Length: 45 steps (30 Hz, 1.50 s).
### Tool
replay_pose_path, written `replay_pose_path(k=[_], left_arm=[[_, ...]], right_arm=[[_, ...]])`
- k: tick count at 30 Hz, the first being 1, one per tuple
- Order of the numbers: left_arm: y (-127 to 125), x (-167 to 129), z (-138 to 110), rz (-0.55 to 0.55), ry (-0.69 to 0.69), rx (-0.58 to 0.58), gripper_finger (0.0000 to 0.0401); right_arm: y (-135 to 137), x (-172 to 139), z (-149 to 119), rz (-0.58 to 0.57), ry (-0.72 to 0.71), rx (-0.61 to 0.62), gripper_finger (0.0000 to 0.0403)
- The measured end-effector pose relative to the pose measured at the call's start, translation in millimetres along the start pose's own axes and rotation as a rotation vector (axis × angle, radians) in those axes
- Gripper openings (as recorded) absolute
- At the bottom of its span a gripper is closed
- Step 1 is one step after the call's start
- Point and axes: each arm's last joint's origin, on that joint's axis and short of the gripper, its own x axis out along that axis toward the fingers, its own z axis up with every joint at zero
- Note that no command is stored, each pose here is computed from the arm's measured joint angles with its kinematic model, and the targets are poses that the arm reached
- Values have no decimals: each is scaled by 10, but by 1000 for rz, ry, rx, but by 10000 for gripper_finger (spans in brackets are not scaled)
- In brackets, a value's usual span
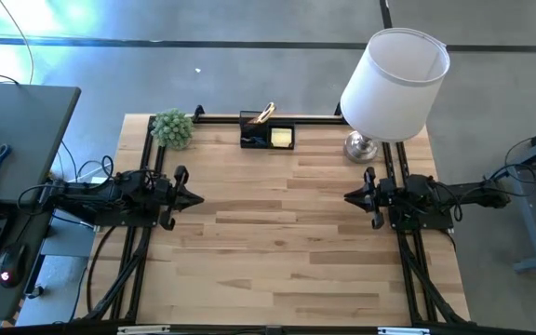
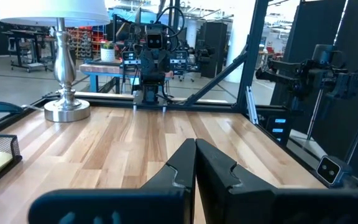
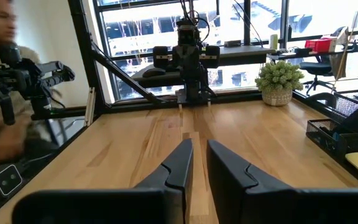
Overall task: Pick and place office supplies into organizer
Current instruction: Return to Home Position
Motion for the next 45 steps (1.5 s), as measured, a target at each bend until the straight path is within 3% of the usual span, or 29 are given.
replay_pose_path(k=[45], left_arm=[[0,0,0,0,0,0,1]], right_arm=[[-1,0,0,-3,0,0,46]])
